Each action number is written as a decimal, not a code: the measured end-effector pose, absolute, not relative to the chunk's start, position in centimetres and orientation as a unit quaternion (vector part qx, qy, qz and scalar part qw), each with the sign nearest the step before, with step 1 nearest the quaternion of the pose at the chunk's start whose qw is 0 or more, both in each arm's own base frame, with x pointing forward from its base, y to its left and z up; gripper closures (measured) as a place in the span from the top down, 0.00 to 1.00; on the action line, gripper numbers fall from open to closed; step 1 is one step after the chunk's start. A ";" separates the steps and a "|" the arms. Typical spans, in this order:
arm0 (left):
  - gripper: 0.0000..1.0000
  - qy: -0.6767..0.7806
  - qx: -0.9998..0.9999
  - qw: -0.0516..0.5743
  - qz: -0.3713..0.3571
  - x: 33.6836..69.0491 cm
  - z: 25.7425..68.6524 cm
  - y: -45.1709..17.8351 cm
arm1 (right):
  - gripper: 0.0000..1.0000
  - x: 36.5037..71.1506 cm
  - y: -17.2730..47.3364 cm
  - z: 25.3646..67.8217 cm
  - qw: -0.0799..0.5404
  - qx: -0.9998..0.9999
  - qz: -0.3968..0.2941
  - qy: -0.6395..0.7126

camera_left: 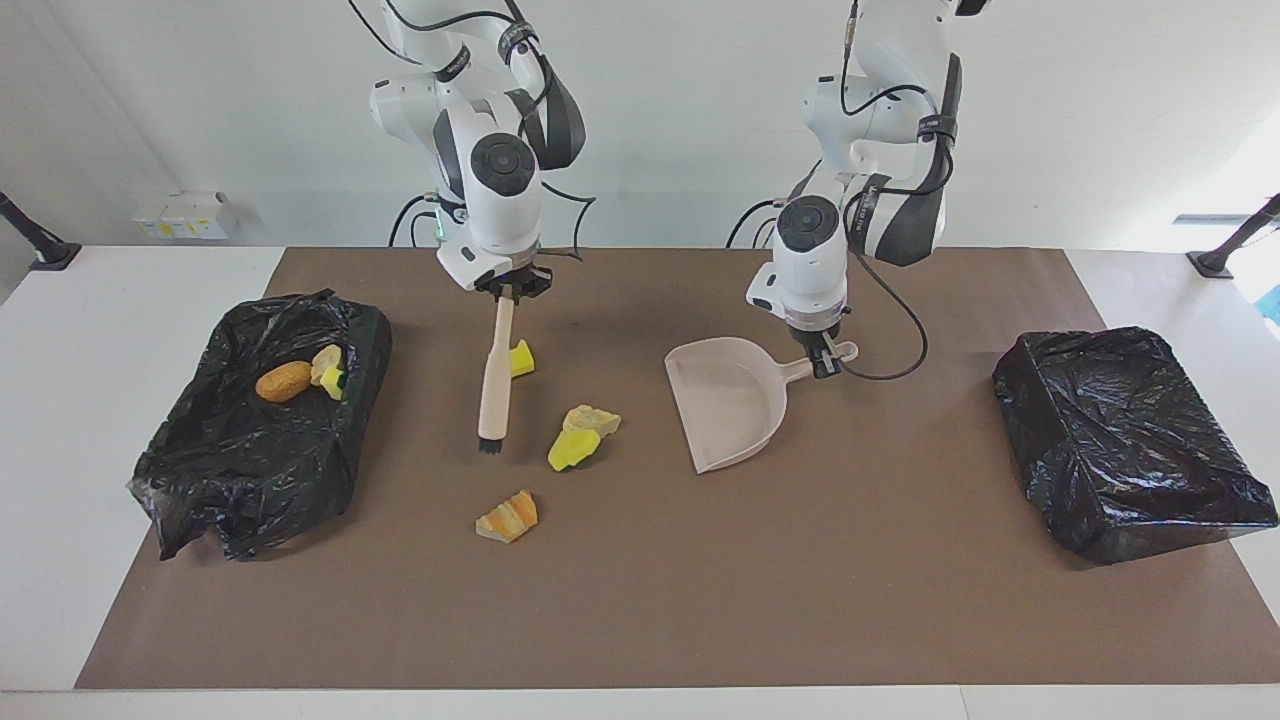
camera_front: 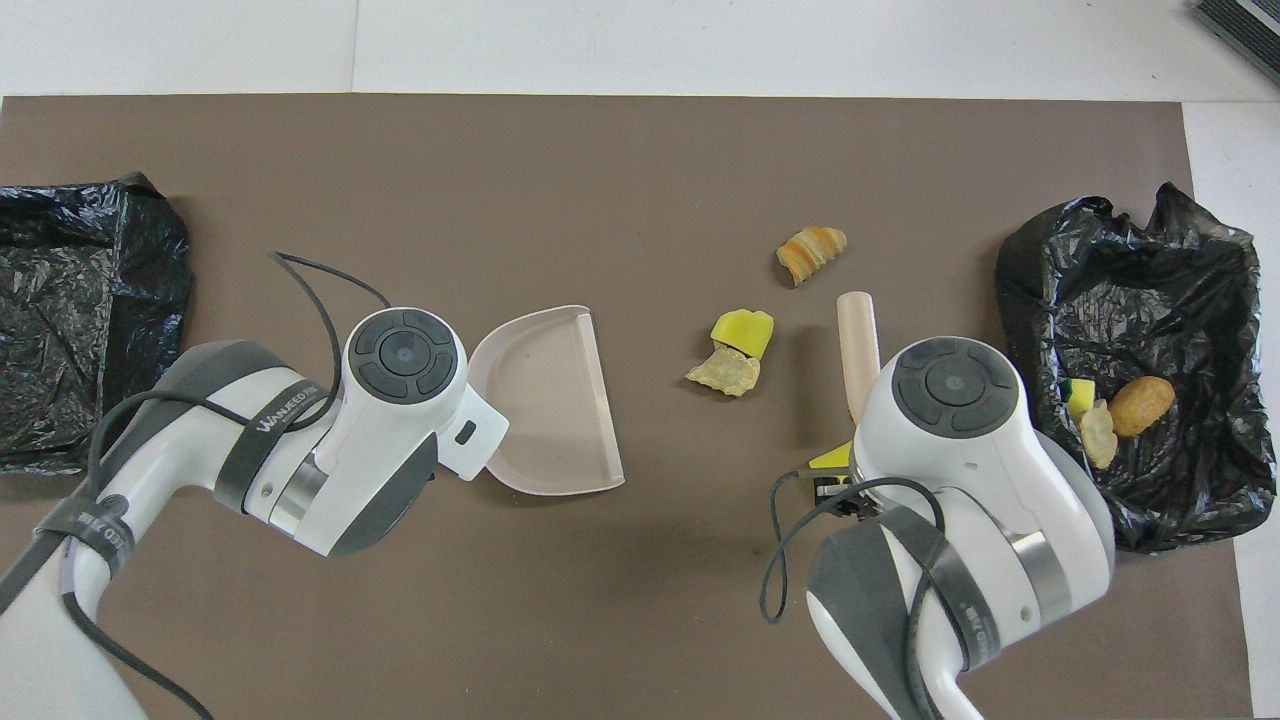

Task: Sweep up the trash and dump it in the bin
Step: 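Sweep crumbs with the right gripper's brush toward the dustpan, then sweep sponge pieces into the dustpan with the right gripper's brush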

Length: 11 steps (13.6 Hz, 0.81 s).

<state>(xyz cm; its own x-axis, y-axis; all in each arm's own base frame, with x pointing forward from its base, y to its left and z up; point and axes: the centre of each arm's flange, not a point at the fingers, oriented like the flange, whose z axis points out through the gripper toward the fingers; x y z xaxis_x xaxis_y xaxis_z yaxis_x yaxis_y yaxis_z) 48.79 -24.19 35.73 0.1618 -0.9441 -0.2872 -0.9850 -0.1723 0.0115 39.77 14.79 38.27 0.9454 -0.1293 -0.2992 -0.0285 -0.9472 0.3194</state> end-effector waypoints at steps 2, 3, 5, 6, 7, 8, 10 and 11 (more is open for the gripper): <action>0.31 0.635 -0.759 0.091 0.115 48.2 35.5 -24.8 | 0.27 39.1 14.9 36.7 0.139 0.978 -0.152 -0.043; 0.31 0.635 -0.758 0.091 0.115 48.1 35.5 -25.0 | 0.27 39.2 15.4 36.3 0.119 0.981 -0.149 -0.047; 0.31 0.635 -0.758 0.092 0.115 48.0 35.6 -25.1 | 0.27 39.6 16.8 35.9 0.054 0.986 -0.146 -0.052; 0.31 0.635 -0.759 0.092 0.115 48.0 35.6 -25.1 | 0.27 40.0 17.5 35.8 0.017 0.987 -0.146 -0.058; 0.31 0.635 -0.759 0.092 0.115 48.0 35.6 -25.1 | 0.27 40.4 18.1 35.9 -0.011 0.987 -0.145 -0.067; 0.31 0.635 -0.759 0.092 0.115 48.0 35.5 -25.1 | 0.27 40.8 18.7 36.2 -0.031 0.986 -0.146 -0.076; 0.31 0.635 -0.759 0.092 0.114 48.0 35.5 -25.1 | 0.27 41.7 19.9 36.8 -0.082 0.981 -0.146 -0.101; 0.31 0.635 -0.759 0.092 0.114 48.0 35.5 -25.1 | 0.27 42.1 20.7 37.0 -0.108 0.978 -0.143 -0.112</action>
<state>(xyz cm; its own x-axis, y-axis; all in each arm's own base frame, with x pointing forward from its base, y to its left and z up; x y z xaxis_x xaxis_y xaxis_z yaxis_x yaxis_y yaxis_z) 47.96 -25.10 35.54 0.1676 -0.9422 -0.2902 -0.9842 -0.1769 0.0059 42.11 20.66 37.04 0.9344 -0.1874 -0.3030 -0.2489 -0.9519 -0.1789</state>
